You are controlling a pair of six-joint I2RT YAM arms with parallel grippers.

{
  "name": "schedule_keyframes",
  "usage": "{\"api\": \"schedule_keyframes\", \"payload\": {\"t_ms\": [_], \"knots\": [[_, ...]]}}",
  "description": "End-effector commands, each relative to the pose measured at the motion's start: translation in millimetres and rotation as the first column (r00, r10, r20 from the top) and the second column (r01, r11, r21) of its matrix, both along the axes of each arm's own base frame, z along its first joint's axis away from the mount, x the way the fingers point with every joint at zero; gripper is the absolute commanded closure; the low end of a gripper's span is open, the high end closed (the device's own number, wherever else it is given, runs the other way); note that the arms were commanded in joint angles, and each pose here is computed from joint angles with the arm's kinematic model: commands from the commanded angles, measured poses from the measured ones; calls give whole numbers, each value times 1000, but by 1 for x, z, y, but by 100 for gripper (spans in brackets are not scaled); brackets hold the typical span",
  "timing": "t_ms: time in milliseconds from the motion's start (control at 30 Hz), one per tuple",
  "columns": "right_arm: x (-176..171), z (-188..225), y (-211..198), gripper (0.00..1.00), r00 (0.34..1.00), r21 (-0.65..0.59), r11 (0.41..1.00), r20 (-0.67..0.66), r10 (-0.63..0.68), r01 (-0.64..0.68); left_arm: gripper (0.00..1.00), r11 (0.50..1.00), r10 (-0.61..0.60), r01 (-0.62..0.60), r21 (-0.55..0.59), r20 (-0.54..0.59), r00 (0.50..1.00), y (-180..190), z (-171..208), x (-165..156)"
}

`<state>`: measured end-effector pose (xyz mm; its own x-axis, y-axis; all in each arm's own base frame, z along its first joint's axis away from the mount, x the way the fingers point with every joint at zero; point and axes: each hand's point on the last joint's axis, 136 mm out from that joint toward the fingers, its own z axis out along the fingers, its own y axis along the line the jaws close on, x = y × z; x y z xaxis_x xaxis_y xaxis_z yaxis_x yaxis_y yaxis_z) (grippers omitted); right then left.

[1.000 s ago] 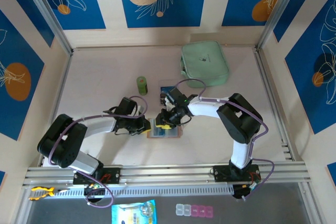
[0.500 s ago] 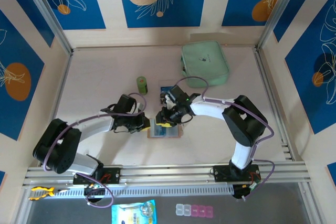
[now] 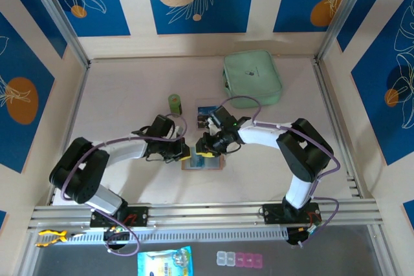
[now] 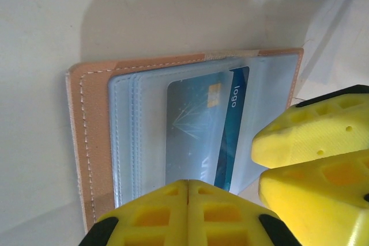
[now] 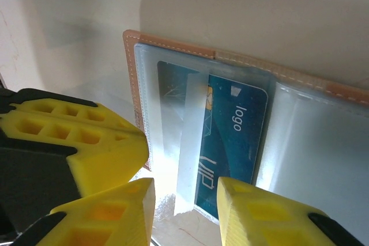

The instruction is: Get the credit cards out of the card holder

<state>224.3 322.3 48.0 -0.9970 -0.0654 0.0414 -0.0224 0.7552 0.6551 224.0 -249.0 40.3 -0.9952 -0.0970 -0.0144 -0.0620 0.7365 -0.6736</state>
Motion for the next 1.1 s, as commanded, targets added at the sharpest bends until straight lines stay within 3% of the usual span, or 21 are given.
{"api": "schedule_keyframes", "payload": {"t_ms": [0, 767, 1067], "knots": [[-5, -3, -2, 66, 1000, 12, 1000, -20, 7, -7, 100, 1000, -11, 11, 24, -16, 1000, 2, -11, -5], [-6, -25, -18, 67, 999, -65, 997, -40, -31, 28, 100, 992, -6, 14, 122, -65, 998, 20, -33, -18], [-7, -19, -6, 70, 997, 51, 998, -71, -31, 35, 100, 993, -10, 18, 120, -67, 998, 17, -33, -15]]}}
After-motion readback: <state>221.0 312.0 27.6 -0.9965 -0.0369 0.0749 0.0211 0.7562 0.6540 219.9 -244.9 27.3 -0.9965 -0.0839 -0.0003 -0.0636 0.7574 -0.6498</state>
